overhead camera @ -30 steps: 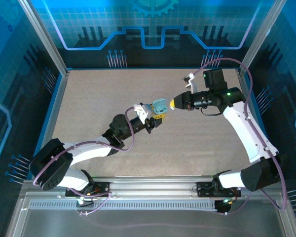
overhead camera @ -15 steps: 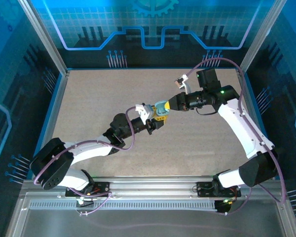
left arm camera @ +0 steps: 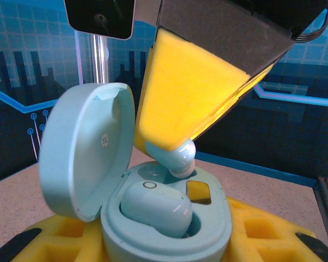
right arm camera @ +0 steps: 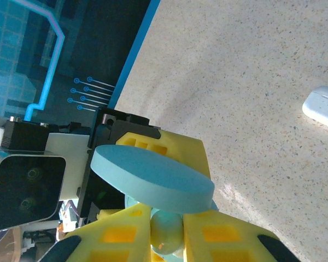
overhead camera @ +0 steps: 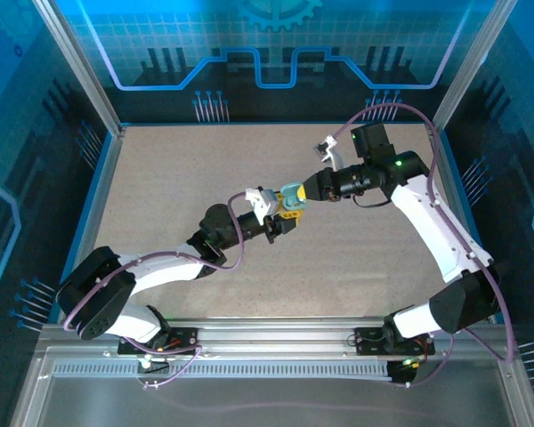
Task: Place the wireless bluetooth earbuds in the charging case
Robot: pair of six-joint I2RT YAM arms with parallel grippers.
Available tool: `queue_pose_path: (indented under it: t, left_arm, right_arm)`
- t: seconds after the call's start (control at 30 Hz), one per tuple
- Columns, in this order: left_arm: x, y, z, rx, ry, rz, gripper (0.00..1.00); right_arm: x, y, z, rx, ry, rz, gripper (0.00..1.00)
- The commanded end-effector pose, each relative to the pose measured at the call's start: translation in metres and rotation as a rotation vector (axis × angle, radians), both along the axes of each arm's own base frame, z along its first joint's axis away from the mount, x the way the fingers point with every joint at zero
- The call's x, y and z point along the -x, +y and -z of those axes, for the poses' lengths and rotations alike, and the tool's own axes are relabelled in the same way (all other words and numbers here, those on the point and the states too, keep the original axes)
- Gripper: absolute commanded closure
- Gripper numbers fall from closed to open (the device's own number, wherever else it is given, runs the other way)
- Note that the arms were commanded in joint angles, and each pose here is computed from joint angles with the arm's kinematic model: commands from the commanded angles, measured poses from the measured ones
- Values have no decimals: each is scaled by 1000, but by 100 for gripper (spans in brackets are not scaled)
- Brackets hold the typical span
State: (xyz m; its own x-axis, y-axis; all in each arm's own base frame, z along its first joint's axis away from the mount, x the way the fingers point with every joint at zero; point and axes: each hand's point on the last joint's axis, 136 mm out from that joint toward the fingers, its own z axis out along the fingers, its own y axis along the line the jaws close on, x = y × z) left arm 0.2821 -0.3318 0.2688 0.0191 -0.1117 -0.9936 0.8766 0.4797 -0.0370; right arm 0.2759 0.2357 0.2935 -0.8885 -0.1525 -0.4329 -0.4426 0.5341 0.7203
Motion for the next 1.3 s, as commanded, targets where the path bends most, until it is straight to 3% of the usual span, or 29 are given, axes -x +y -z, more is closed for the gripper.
queue_pose_path:
  t: [0.0, 0.57, 1.27]
  left_arm:
    - [6, -2, -36, 86, -80, 44, 71]
    - [6, -3, -36, 81, -78, 47, 71]
    - [3, -3, -34, 81, -69, 36, 72]
  right_arm:
    - [0, 1, 5, 48, -7, -7, 79]
    - [-2, -3, -1, 84, -25, 19, 68]
    - [7, 9, -5, 15, 2, -38, 76]
